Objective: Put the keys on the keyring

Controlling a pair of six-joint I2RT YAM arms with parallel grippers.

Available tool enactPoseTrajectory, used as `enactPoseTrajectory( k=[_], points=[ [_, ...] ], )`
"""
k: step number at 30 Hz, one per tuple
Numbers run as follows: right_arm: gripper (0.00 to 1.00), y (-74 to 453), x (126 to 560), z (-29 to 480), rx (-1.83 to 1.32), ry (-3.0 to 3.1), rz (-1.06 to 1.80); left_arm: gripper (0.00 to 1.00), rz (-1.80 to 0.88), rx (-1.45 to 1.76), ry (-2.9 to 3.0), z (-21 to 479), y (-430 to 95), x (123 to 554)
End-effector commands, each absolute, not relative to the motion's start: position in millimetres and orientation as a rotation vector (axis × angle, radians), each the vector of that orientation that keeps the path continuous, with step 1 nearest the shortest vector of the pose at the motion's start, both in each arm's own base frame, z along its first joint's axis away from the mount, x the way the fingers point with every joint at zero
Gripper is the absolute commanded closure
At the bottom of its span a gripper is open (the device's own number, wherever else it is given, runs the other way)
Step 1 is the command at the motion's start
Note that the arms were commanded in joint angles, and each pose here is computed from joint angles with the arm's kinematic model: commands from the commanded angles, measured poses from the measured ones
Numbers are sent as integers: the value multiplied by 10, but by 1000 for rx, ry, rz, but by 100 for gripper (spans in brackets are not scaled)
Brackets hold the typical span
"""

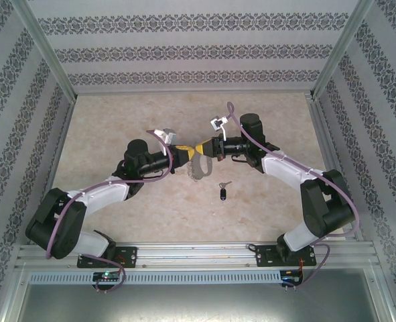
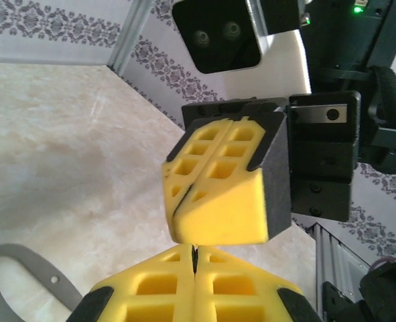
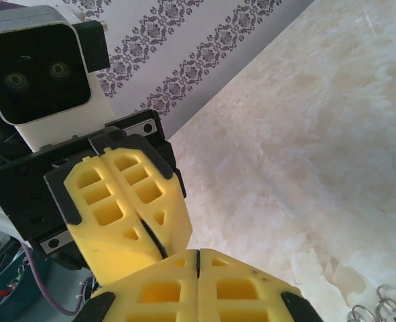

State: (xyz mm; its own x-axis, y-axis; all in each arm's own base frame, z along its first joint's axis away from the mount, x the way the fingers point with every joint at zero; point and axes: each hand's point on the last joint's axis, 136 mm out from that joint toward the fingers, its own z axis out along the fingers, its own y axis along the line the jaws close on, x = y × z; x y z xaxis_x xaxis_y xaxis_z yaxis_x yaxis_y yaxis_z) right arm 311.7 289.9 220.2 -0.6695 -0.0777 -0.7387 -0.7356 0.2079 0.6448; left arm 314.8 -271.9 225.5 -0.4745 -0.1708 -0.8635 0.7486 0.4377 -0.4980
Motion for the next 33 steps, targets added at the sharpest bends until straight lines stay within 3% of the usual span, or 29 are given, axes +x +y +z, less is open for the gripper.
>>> enactPoseTrajectory(
  k=[1,6,8,10,12,15,26,33],
  points=[
    [100,2860,3187,2165,-733,1905,1463,100,-1152,488,1680,2377,-2688,3139],
    [100,2771,3423,1805,-559,2077,1330,95,-1087,363,1694,2282,-2526,3216],
    [84,2716,3492,1602,-488,2159,1265,89,-1032,266,1713,2200,-2386,3278],
    [74,2677,3502,1397,-440,2228,1216,75,-974,201,1741,2111,-2266,3320],
    [66,2665,3458,1191,-403,2288,1184,71,-909,120,1780,1994,-2117,3370],
    [57,2651,3358,929,-373,2365,1122,58,-866,38,1808,1897,-1947,3403],
    [44,2808,3200,500,-529,2526,852,32,-846,-20,1788,1994,-1707,3355],
    [43,2851,3371,420,-446,2549,944,29,-852,-15,1790,2016,-1696,3335]
  ],
)
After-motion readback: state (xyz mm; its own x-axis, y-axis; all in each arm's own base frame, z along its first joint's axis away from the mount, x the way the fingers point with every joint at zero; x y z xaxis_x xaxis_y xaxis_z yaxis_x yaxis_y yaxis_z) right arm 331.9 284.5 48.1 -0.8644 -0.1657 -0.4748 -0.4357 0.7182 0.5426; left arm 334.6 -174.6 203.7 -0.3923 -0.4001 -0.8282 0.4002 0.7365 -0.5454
